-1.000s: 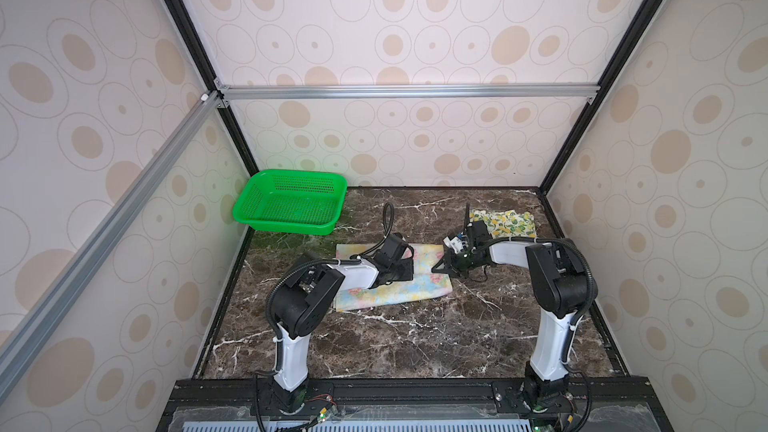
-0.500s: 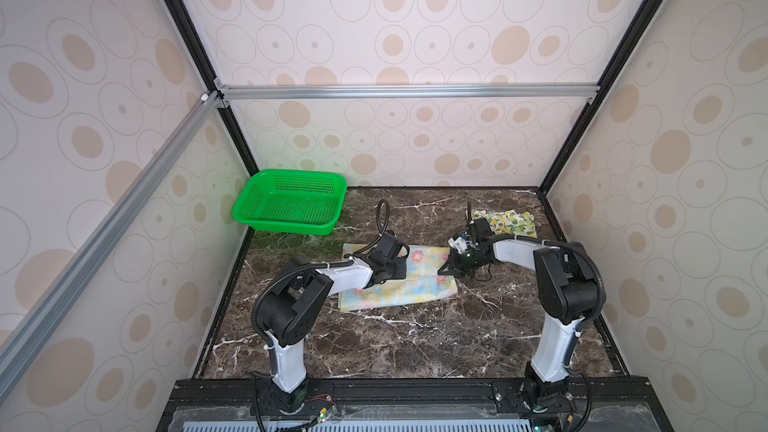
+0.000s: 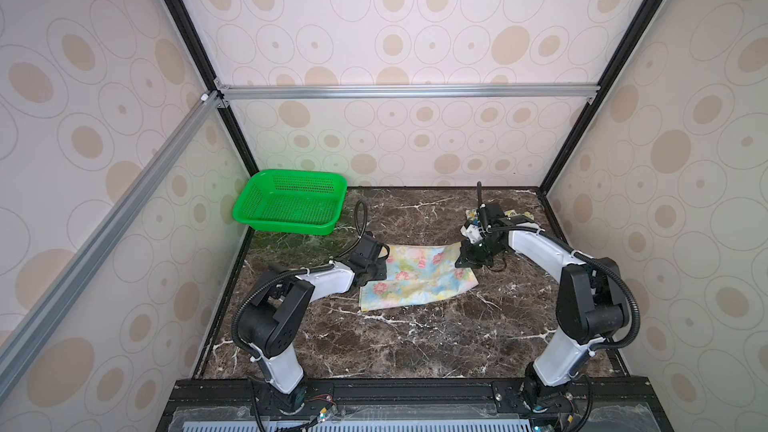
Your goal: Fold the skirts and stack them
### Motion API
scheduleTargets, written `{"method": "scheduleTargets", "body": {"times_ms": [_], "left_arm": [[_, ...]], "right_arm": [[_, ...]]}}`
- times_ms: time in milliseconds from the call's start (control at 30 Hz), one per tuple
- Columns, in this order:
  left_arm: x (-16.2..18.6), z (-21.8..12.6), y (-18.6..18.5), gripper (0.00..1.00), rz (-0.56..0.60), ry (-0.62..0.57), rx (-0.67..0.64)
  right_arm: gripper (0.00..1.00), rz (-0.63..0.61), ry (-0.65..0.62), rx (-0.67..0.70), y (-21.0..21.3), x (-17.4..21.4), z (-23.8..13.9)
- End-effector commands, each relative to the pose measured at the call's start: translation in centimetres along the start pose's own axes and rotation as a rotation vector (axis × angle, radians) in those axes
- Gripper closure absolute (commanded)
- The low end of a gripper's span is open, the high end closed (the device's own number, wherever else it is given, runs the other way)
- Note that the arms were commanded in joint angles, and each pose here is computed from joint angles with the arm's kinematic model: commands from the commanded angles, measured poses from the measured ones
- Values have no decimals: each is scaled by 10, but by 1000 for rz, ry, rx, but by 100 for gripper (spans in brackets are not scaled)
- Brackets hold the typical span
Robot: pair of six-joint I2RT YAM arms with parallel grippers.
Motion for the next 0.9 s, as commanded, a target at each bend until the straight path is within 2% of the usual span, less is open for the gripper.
{"method": "scheduleTargets", "body": {"times_ms": [0,67,333,600,867], "left_arm": [[0,-7,-5,100,-51,-61,64],[7,-8,-11,100,-81,-77,126],[26,-8,-43,100,-85,-66,197],[45,0,-73,100,-94,-43,260],[59,6,-94,100,-97,-17,292]], "right_arm": [[100,-34,-15,107,-6,7,-25],[100,-34,-24,145,-7,7,-32],[100,-56,-65,204,-6,7,-52],[100,-62,-78,154,4,8,-55],[100,-123,-63,140,31,16,-44]]}}
Point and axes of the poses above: each gripper's point midway between its finger pads, its own z axis out along the fingers, its own y axis along the line the jaws close on, x = y × z, the point moved 7 cm from there along -z, back along the fingers, and after that the axes turned 15 degrees about z, right-handed, at the moved point
